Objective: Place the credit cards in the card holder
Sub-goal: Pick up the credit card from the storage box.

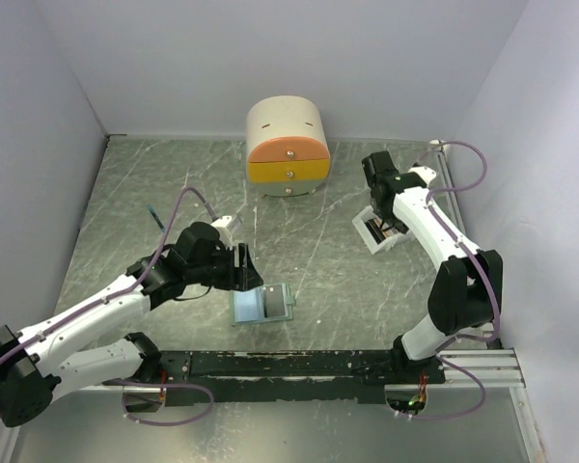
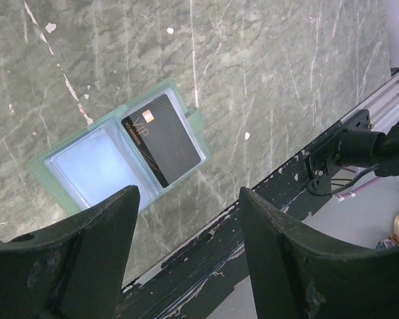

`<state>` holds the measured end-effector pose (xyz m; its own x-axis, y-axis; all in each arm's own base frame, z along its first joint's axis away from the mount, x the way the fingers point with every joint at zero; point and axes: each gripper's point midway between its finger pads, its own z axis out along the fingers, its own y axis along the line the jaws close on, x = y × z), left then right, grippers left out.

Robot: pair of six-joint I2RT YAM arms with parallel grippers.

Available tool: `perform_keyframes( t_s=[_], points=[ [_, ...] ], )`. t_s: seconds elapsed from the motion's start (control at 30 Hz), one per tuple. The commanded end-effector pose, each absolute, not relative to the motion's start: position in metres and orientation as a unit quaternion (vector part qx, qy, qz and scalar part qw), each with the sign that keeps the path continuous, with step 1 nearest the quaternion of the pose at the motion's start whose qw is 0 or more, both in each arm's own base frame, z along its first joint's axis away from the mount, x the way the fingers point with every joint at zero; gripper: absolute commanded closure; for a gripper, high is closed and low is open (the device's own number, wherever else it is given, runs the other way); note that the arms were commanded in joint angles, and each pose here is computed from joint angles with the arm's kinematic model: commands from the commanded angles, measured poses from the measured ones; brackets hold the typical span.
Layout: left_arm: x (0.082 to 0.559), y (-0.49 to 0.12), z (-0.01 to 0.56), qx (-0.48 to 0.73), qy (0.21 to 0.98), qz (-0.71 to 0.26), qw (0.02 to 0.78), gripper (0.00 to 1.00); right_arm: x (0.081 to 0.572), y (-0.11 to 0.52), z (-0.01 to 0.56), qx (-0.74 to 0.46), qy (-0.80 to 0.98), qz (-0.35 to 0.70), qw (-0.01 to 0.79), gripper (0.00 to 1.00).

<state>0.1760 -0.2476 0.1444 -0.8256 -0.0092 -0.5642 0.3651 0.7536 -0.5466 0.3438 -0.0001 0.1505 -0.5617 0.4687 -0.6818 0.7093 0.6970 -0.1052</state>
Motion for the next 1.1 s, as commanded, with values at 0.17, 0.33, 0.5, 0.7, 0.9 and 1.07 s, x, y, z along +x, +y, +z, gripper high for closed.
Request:
perform_keyframes(
  t_s=[0.17,0.33,0.5,0.7,0.9,1.07],
  points=[
    [0.171,-0.251,0.155,0.094,0.880,-0.367,0.288,0.28,0.341,-0.016,0.134,0.412,0.823,-0.190,0.343,0.52],
    [0.170,-0.248,0.151,0.089,0.883,-0.362,0.287,0.28,0.340,-0.020,0.113,0.428,0.818,-0.203,0.327,0.56],
    [0.170,-0.245,0.150,0.089,0.885,-0.355,0.287,0.28,0.350,-0.018,0.098,0.427,0.823,-0.181,0.328,0.57],
    [0.168,-0.245,0.147,0.089,0.884,-0.357,0.287,0.27,0.337,-0.019,0.081,0.454,0.816,-0.201,0.295,0.55],
    [0.167,-0.245,0.142,0.089,0.885,-0.358,0.283,0.28,0.329,-0.014,0.069,0.461,0.821,-0.189,0.279,0.68],
    [0.167,-0.246,0.136,0.090,0.886,-0.359,0.279,0.28,0.320,-0.007,0.071,0.462,0.828,-0.165,0.272,0.80]
  ],
)
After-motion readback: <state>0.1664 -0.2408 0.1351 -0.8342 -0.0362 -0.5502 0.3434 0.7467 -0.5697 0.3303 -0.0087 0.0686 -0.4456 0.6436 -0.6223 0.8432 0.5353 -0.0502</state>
